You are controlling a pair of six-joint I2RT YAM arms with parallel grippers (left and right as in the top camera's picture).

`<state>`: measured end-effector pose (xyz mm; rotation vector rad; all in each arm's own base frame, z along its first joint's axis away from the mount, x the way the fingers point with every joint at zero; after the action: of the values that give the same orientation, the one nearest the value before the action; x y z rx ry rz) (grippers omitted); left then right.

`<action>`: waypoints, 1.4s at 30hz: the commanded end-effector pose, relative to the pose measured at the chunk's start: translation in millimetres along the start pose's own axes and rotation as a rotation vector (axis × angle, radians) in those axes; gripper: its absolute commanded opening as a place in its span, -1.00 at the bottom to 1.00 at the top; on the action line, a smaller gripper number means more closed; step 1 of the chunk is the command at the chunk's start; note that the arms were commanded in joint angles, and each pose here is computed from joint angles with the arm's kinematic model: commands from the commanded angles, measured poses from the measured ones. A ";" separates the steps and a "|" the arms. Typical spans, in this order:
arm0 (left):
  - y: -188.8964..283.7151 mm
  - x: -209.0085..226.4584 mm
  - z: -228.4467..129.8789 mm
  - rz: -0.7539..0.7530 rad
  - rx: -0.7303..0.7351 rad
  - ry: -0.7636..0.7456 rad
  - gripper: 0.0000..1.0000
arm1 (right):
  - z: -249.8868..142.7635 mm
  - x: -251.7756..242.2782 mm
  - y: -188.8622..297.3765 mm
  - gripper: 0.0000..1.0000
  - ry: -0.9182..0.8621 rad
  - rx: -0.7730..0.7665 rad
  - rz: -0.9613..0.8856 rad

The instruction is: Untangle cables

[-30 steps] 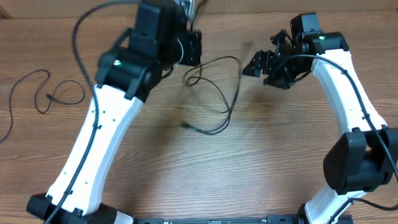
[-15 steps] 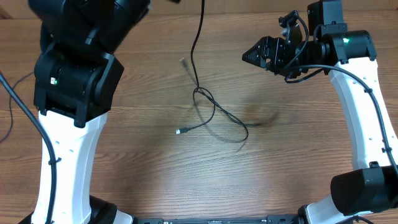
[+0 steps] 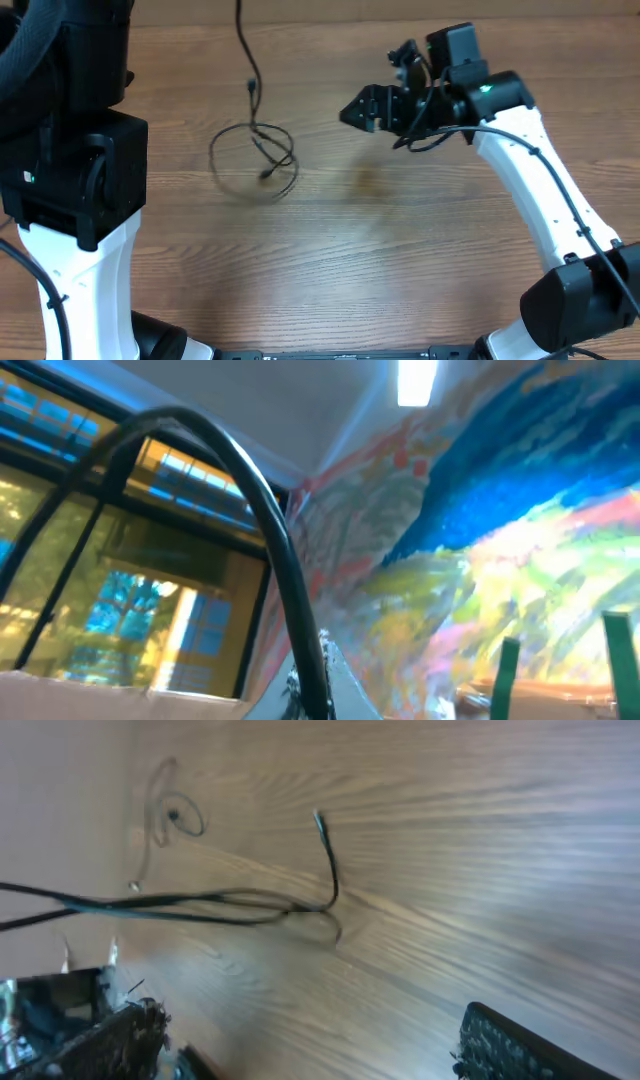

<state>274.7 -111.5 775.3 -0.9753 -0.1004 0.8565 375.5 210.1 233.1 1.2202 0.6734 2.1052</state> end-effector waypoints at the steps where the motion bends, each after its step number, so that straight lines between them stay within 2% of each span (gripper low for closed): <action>1: 1.6 0.3 8.5 0.015 -0.024 0.033 -0.92 | -8.7 33.8 -19.4 0.85 0.037 0.024 0.056; 6: 1.9 6.9 -3.2 0.045 0.028 0.034 -0.91 | -21.9 74.6 -59.4 0.85 0.234 0.044 0.143; 9: 2.2 7.6 -4.8 0.049 0.036 0.035 -0.91 | -42.9 92.2 -90.9 0.82 0.321 0.135 0.313; 13: 2.3 8.6 -5.8 0.053 0.041 0.034 -0.92 | -48.8 94.9 -92.3 0.83 0.317 0.160 0.359; 16: 2.3 8.5 -5.8 0.053 0.041 0.034 -0.91 | -66.4 74.2 -100.8 0.83 0.255 0.222 0.254; 17: 2.1 7.5 -4.0 0.049 0.033 0.035 -0.92 | -75.5 51.0 -116.0 0.85 0.172 0.229 0.156; 20: 2.5 0.8 8.2 0.022 -0.015 0.048 -0.92 | -92.9 16.1 -157.9 0.83 0.013 0.244 0.107; 21: 2.6 -0.4 11.6 0.016 -0.031 0.059 -0.91 | -98.7 -3.2 -169.4 0.77 -0.027 0.261 0.043; 24: 5.0 3.8 27.9 0.060 -0.107 0.066 -0.91 | -95.7 -29.0 -167.9 0.69 -0.082 0.244 -0.075; 27: 11.7 7.4 48.1 0.115 -0.181 0.067 -0.91 | -87.1 -40.2 -157.8 0.60 -0.144 0.236 -0.051; 29: 11.4 10.5 43.7 0.132 -0.161 0.039 -0.92 | -77.6 -20.0 -144.8 0.50 -0.102 0.246 0.072; 33: 10.2 30.6 10.4 0.220 -0.023 -0.005 -0.92 | -64.9 50.4 -100.2 0.52 0.107 0.193 0.222; 36: 9.9 39.2 -4.7 0.250 0.031 -0.020 -0.91 | -77.1 106.5 -111.2 0.50 0.123 0.190 0.299; 37: 10.4 40.7 -7.3 0.257 0.043 -0.021 -0.91 | -81.5 117.8 -123.7 0.50 0.103 0.178 0.298; 40: 11.1 42.0 -3.9 0.265 0.031 -0.024 -0.92 | -75.1 102.3 -176.0 0.22 -0.018 0.009 0.087; 41: 11.1 41.5 -3.1 0.264 0.029 -0.024 -0.91 | -60.3 85.8 -192.5 0.22 -0.006 -0.092 0.006; 42: 11.1 41.5 -3.1 0.264 0.029 -0.024 -0.91 | -57.9 81.6 -196.3 0.23 -0.001 -0.109 -0.010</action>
<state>302.5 -89.6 748.2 -0.9497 0.0517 1.0907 304.6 409.6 157.6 1.2464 0.6200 2.3314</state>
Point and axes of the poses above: each gripper's point midway between its finger pads, its own y axis back along the fingers, its own x axis along the line the jaws close on, z = x × y, the point moved 2 cm from there along y, back along the fingers, and after that the axes turned 10 degrees about y, right-handed, at the moved point
